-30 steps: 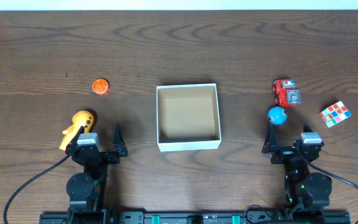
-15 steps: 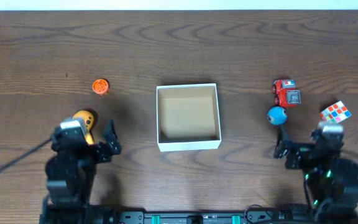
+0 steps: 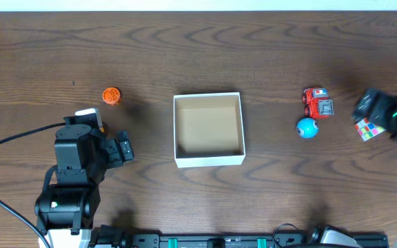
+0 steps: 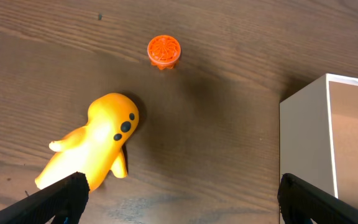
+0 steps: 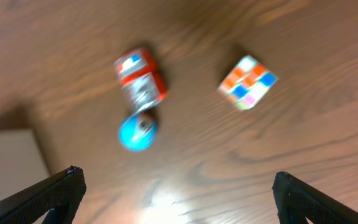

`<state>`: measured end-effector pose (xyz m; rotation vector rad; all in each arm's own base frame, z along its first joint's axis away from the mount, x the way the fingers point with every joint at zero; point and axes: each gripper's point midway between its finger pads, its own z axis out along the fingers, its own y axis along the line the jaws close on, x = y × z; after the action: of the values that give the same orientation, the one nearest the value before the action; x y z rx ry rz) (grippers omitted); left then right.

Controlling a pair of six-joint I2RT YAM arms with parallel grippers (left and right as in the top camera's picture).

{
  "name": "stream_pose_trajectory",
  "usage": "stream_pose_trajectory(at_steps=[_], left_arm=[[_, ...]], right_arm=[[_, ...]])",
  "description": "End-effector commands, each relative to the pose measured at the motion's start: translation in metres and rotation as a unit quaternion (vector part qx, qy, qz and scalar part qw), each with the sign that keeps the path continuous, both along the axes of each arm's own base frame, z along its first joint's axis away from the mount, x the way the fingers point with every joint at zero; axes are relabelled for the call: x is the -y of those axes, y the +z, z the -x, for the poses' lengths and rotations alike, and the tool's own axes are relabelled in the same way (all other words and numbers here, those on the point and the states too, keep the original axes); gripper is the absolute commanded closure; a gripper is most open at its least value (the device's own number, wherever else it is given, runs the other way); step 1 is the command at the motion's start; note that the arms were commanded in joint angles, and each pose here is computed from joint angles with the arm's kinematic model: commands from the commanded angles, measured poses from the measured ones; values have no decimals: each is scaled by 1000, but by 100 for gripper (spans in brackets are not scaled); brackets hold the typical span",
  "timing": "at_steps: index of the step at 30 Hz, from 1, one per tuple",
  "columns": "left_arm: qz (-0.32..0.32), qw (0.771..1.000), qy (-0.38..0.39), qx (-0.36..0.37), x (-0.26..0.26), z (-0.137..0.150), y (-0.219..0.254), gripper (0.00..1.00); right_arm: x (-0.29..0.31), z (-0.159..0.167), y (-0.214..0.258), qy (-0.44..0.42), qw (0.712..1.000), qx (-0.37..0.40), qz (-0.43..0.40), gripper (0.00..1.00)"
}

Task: Pack container
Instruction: 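Reach the right gripper to the Rubik's cube and grasp it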

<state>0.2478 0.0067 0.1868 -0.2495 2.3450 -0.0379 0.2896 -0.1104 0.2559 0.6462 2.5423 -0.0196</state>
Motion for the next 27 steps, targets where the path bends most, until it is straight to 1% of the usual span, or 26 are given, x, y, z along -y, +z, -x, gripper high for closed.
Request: stream_pose_trajectory(at_steps=[1, 4, 8, 10, 12, 14, 21, 27], left_arm=[[-6, 1000, -2, 11, -1, -2, 9, 2], [-6, 1000, -2, 11, -1, -2, 9, 2], [-6, 1000, -2, 11, -1, -2, 10, 2], [-6, 1000, -2, 12, -1, -2, 10, 2], [-6, 1000, -2, 12, -1, -2, 10, 2], [-6, 1000, -2, 12, -1, -2, 10, 2], [-5, 1000, -2, 10, -1, -2, 9, 2], [-4, 1000, 0, 10, -1, -2, 9, 2]], right_arm=[[40, -8, 14, -23, 999, 8, 21, 1], [69, -7, -3, -58, 998, -11, 6, 1], [82, -4, -41, -134, 987, -62, -55, 1], [86, 0, -62, -189, 974, -95, -78, 1], [92, 7, -81, -251, 955, -131, -89, 1], [96, 7, -96, -291, 939, -151, -101, 1], [104, -16, -133, -291, 936, -162, -115, 1], [104, -36, -147, -273, 944, -155, -104, 1]])
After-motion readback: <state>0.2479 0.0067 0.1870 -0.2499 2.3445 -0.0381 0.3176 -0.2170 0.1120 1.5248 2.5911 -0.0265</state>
